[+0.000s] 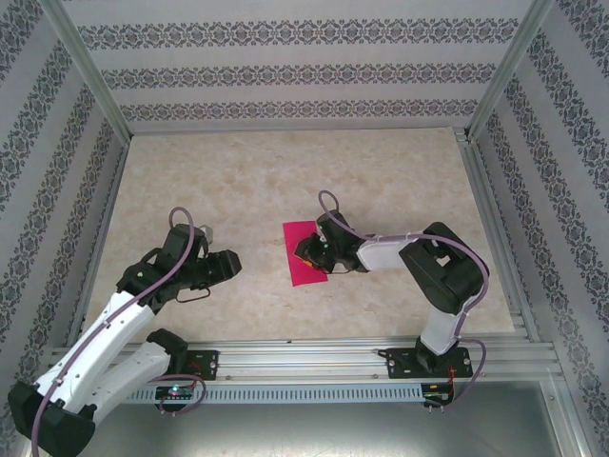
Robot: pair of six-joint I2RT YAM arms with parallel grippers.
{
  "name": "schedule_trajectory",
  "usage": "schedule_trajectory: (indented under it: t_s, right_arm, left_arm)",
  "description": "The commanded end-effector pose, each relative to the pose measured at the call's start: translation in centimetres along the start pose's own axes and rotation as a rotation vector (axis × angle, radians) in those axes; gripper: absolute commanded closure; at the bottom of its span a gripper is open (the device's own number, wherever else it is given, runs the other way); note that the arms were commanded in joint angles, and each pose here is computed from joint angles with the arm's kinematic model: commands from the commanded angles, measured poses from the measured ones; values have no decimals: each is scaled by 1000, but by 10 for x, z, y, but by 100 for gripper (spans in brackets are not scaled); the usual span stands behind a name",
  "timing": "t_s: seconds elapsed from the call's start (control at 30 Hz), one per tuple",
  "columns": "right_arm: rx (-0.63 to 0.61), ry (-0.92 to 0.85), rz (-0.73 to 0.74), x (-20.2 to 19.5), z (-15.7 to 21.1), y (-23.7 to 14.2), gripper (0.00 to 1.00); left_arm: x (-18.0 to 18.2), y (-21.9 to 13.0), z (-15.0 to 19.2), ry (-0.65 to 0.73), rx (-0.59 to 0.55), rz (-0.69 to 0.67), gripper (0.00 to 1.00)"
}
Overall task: Fold a paper plane with a square sheet of paper (pick it up from the middle)
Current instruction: Rotate the paper at the center of the table, then third fold the triangle at the center of the table.
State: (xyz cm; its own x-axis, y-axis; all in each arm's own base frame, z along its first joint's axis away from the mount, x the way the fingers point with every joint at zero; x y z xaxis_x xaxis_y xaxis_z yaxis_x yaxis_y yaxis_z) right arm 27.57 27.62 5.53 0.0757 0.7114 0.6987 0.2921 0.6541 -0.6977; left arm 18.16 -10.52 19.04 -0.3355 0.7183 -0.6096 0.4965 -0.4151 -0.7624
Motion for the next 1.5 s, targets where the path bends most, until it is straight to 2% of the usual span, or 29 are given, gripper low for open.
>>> schedule_trajectory:
  t_s: [0.0, 0.07, 0.2, 0.27, 0.37, 0.5, 0.6, 0.63, 0.67, 0.83, 1.03, 1.47]
  right_arm:
    - [-48, 126, 45, -14, 16, 7, 74]
    - [-53, 74, 3, 5, 12, -1, 73]
    - [-77, -70, 55, 22, 0, -32, 70]
    - [-104, -119, 96, 18, -4, -49, 67]
    - [-112, -159, 121, 6, -9, -65, 66]
    - [-71, -209, 134, -7, -12, -75, 63]
    - [-48, -201, 96, -8, -10, -80, 62]
    - [-55, -209, 77, -7, -9, -81, 56]
    - [-52, -214, 60, -6, -7, -81, 50]
    - [40, -240, -4, 1, -10, -69, 49]
    - [62, -217, -10, 0, -24, -61, 46]
    - [132, -189, -72, 0, -41, -35, 45]
  left_arm:
    - [-11, 12, -5, -30, 2, 66, 45]
    - [-15, 19, -8, -48, 1, 89, 45]
    - [-29, 30, -15, -44, 5, 139, 45]
    - [-38, 40, -21, -31, 14, 150, 46]
    - [-57, 60, -31, -6, 61, 150, 49]
    - [-79, 91, -42, 16, 117, 180, 53]
    - [-90, 111, -53, 36, 137, 151, 53]
    - [-93, 118, -56, 45, 144, 142, 54]
    - [-95, 124, -59, 54, 149, 131, 55]
    - [-94, 165, -67, 60, 204, 71, 61]
    - [-94, 200, -68, 39, 261, 81, 65]
    - [-63, 237, -76, -9, 322, 21, 67]
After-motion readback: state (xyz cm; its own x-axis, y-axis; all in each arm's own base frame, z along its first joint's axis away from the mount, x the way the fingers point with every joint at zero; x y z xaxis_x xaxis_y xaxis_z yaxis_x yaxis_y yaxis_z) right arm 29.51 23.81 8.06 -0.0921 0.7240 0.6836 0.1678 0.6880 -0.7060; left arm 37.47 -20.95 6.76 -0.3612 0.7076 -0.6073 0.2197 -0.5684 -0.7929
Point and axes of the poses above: each hand's point on the last joint's axis, 136 mm out from that joint toward the fingers, its own y axis out along the fingers, its own x axis along the line the jaws close on, z = x × y, the point moved 5 cm from there along -y, back along the fingers, and after that the axes turned 13 degrees about -y, right-handed, at the moved point
